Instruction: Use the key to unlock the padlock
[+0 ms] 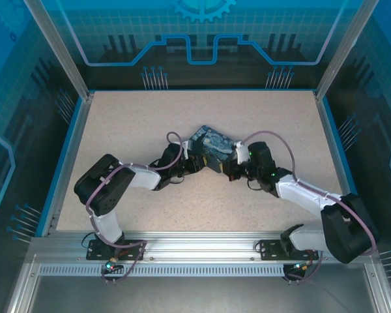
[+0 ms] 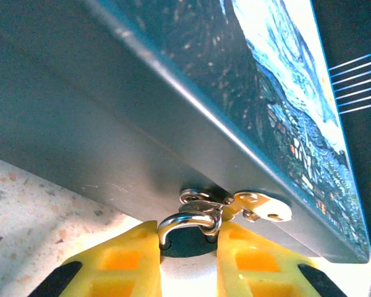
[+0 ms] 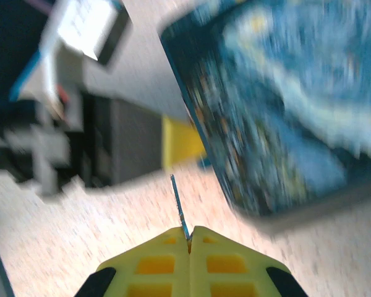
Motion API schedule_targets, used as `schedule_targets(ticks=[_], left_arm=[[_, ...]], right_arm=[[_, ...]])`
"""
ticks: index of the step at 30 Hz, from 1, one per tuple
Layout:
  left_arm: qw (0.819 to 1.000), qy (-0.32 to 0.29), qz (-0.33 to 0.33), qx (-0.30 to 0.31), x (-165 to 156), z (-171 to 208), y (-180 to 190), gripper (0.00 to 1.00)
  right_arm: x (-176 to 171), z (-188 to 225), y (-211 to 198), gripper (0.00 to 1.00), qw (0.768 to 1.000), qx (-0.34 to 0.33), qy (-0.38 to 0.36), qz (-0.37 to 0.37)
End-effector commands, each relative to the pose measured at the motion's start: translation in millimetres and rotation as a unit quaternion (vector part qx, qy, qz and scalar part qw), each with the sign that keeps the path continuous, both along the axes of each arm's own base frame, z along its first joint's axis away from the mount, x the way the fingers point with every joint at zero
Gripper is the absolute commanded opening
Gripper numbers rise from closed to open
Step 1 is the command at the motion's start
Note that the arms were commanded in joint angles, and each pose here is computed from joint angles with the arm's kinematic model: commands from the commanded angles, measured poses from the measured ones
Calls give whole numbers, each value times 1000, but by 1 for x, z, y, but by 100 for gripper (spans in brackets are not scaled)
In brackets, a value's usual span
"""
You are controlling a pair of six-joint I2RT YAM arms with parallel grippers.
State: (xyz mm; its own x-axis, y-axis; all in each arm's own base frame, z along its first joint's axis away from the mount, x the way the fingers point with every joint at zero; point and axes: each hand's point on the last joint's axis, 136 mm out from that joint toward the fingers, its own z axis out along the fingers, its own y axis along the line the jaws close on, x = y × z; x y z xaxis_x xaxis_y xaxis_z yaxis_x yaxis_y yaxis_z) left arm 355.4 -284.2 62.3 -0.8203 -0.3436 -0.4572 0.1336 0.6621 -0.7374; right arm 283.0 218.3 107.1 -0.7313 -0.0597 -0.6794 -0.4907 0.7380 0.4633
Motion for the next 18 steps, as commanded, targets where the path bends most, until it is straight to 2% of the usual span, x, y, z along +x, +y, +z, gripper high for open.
schedule_targets(ticks=[1,4,6,18], left_arm=[[997,24,13,-71,2,34,-12,6],[994,40,13,-98,-2,41,-18,6],[993,49,16,-108,-5,43,-20,12],[989,61,22,-134,-10,51,-24,6]], right_arm=[[-16,-15,5,0,999,-26,-31,35],[-19,-23,10,0,997,-35,-52,45],[-17,-25,15,0,996,-32,-69,49],[-1,-27,18,0,990,-66,-117,37]])
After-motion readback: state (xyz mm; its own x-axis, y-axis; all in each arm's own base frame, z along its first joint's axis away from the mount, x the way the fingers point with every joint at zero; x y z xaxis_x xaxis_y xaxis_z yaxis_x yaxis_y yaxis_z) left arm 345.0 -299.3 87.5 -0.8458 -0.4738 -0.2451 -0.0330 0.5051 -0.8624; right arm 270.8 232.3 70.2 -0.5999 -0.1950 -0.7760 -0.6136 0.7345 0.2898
